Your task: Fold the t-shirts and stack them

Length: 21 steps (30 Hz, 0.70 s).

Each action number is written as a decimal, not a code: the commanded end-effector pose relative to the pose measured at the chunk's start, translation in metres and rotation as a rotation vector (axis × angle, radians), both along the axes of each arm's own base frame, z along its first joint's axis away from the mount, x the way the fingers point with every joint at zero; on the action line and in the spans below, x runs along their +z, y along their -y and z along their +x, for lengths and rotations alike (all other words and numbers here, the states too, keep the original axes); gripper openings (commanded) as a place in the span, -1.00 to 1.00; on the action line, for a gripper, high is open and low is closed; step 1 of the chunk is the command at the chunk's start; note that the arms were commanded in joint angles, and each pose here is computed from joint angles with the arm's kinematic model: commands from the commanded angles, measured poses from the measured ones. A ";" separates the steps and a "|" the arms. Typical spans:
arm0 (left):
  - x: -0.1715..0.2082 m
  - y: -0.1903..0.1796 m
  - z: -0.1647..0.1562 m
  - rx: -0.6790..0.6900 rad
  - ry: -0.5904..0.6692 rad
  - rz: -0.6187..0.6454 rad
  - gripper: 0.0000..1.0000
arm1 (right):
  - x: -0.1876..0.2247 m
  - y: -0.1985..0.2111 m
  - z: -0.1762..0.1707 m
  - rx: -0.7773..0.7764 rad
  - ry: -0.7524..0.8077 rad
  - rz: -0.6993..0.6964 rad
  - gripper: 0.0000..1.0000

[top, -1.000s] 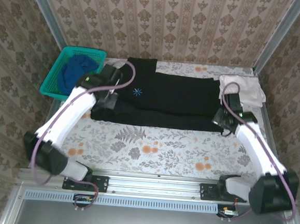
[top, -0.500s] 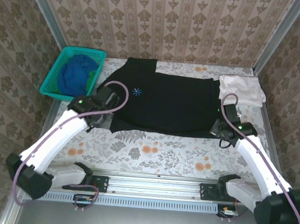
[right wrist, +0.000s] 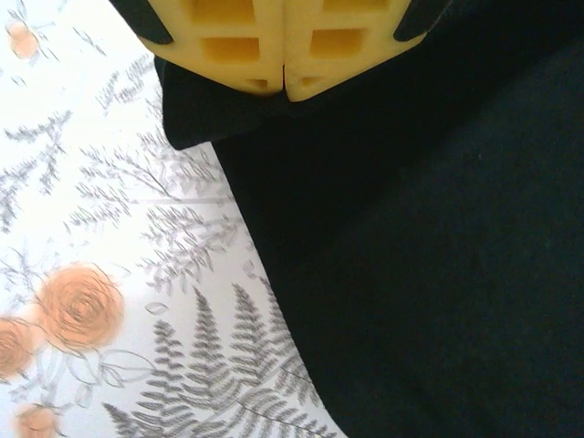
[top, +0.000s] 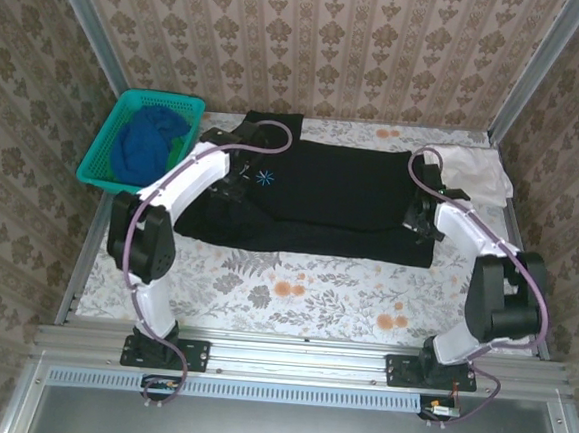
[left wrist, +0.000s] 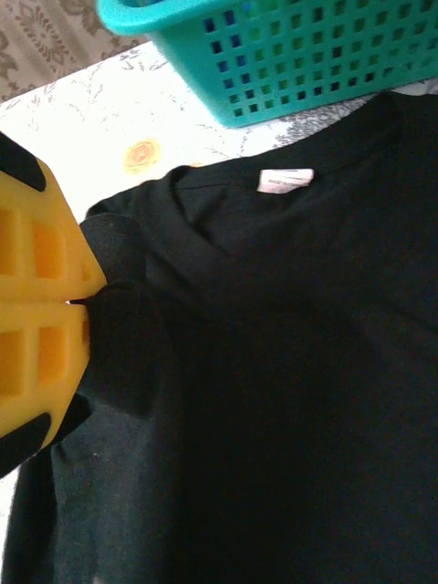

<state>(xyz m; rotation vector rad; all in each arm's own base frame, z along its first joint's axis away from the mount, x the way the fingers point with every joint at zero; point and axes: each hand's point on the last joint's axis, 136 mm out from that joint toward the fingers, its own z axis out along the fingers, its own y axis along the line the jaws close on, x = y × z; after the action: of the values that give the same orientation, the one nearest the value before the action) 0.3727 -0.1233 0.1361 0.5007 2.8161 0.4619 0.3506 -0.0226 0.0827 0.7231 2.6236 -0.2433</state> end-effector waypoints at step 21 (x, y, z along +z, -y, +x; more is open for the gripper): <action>-0.024 -0.029 0.041 0.027 -0.089 0.162 -1.00 | -0.015 0.006 0.046 0.062 -0.080 -0.051 -0.56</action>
<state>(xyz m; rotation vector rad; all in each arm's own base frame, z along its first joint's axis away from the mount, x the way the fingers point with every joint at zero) 0.4123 -0.1043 0.1072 0.5177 2.8828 0.6292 0.3959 -0.0240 0.0504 0.6490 2.7121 -0.3015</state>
